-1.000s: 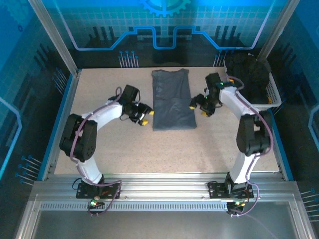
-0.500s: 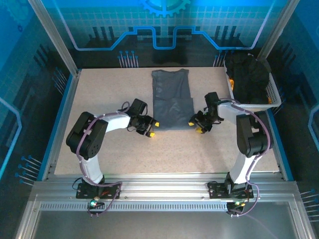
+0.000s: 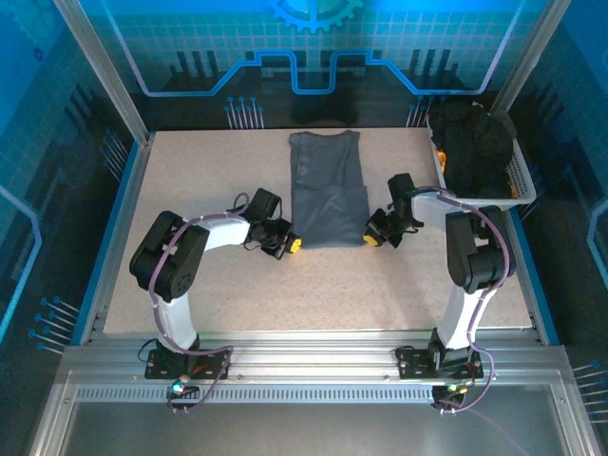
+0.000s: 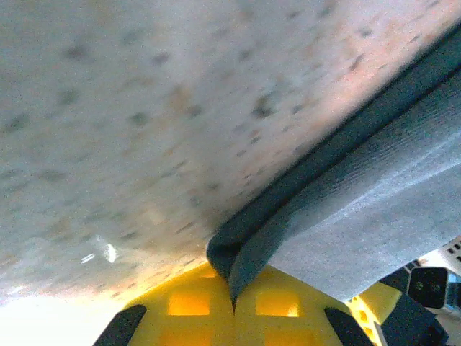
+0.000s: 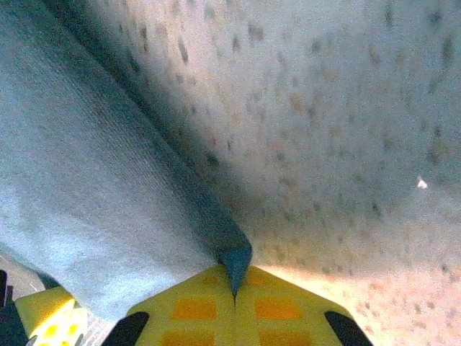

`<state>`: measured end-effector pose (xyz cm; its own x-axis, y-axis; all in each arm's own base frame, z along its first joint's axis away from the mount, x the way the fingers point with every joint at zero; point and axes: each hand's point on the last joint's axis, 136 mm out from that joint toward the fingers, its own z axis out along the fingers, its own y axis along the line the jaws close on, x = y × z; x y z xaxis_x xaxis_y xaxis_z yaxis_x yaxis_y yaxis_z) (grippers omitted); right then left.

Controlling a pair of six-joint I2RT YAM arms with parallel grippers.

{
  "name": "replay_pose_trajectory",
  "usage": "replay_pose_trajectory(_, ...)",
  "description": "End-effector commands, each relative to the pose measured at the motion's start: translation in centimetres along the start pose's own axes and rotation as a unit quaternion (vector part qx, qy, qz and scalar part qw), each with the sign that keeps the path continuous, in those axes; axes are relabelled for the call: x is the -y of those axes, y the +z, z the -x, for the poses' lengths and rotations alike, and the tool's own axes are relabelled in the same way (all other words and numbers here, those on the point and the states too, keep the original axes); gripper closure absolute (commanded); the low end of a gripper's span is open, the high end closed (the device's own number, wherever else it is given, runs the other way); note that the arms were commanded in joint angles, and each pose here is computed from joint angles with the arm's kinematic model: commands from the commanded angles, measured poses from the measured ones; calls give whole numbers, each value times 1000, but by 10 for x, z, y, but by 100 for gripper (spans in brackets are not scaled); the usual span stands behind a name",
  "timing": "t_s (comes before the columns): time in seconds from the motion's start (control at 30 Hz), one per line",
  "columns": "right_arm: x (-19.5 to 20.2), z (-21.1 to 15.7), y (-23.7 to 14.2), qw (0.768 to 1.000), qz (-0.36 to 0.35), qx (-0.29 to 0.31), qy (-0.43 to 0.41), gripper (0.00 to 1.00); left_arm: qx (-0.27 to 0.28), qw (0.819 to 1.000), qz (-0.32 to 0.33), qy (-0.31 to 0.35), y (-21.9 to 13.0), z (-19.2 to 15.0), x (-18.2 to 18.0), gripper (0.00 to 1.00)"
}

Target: Fold and stack the t-shirts

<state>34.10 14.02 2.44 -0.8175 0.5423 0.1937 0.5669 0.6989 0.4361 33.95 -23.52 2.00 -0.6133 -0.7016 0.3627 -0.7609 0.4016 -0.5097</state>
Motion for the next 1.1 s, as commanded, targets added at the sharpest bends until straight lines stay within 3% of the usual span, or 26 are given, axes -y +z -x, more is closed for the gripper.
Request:
replay_pose_trajectory(0.0, 15, -35, -7, 999, -21, -23, -16, 100, -21, 999, 28, 12, -12, -18, -33, 100)
replay_pose_trajectory(0.23, 47, -107, -23, 996, -48, -65, -35, 100, -63, 996, 46, 40, -44, -64, -72, 100)
replay_pose_trajectory(0.43, 35, -131, -64, 997, -30, -48, -54, 100, -33, 995, -6, 90, -91, -83, -46, 100)
replay_pose_trajectory(0.63, 0, -120, -107, 998, -13, -1, -59, 100, 13, 985, -88, 147, -136, -91, 13, 100)
replay_pose_trajectory(0.8, -37, -102, -133, 998, 9, 27, -61, 100, 46, 979, -137, 142, -157, -81, 52, 100)
replay_pose_trajectory(0.97, -72, -71, -139, 998, 27, 39, -53, 100, 66, 974, -175, 126, -162, -57, 94, 100)
replay_pose_trajectory(1.07, -98, -33, -139, 996, 35, 59, -50, 100, 66, 971, -204, 108, -157, -29, 134, 100)
